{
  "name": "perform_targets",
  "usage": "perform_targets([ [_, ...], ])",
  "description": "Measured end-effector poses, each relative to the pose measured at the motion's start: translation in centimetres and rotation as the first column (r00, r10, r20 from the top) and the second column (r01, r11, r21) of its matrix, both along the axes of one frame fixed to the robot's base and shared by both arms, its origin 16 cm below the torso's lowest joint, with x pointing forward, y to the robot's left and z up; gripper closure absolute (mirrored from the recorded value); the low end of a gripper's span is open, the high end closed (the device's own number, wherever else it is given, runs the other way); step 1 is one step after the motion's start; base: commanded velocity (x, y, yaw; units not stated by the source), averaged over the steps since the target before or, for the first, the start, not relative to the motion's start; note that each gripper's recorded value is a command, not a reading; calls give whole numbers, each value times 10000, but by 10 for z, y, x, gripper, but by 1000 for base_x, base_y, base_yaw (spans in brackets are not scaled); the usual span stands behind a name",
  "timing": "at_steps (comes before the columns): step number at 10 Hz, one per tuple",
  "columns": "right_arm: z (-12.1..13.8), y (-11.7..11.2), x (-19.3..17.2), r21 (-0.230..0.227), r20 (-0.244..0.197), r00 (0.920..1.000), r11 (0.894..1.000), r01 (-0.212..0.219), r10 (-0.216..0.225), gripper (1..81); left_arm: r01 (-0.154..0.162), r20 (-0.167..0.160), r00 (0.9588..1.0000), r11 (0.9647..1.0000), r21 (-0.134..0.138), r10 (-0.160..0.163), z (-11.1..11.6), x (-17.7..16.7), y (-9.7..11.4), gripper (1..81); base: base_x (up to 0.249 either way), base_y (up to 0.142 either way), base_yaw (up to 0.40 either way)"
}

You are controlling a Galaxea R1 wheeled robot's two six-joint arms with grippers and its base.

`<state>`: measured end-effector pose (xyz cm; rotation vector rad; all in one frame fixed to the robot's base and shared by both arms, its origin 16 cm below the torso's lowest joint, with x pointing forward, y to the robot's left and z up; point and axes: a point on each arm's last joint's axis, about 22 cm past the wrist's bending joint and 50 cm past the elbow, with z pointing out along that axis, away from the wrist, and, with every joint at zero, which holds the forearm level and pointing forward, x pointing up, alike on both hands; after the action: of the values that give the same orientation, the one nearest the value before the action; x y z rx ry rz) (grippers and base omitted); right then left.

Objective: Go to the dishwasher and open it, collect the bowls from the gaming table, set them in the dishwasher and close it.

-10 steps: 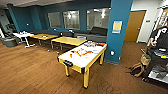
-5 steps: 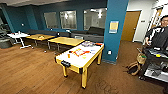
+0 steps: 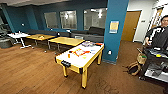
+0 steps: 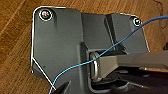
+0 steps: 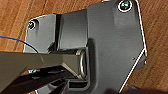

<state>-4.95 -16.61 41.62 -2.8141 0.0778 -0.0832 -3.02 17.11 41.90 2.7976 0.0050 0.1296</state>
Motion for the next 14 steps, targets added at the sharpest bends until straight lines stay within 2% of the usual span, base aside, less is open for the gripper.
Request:
perform_targets([
  [3,0,0,0,2,0,10000,10000,0,0,10,0,0,10000,10000,0,0,0,0,0,10,0,0,0],
  [8,0,0,0,-4,0,10000,10000,0,0,10,1,0,10000,10000,-4,-1,0,0,0,10,0,81,0],
  [9,-1,-7,-1,-80,0,10000,10000,1,-1,10,0,-26,10000,10000,-71,0,1,-3,-6,10,0,89,0],
  [10,-1,-4,-1,-61,-32,10000,10000,-9,9,10,2,-5,10000,10000,-87,-2,1,0,-6,10,0,89,0],
  [12,1,11,4,150,60,10000,9999,9,-10,10,-12,-7,10000,10000,83,12,-1,-2,6,10,0,89,0],
  [14,0,2,2,36,28,10000,10000,3,-3,10,-20,-9,10000,10000,-28,20,0,-3,-1,10,0,89,0],
])
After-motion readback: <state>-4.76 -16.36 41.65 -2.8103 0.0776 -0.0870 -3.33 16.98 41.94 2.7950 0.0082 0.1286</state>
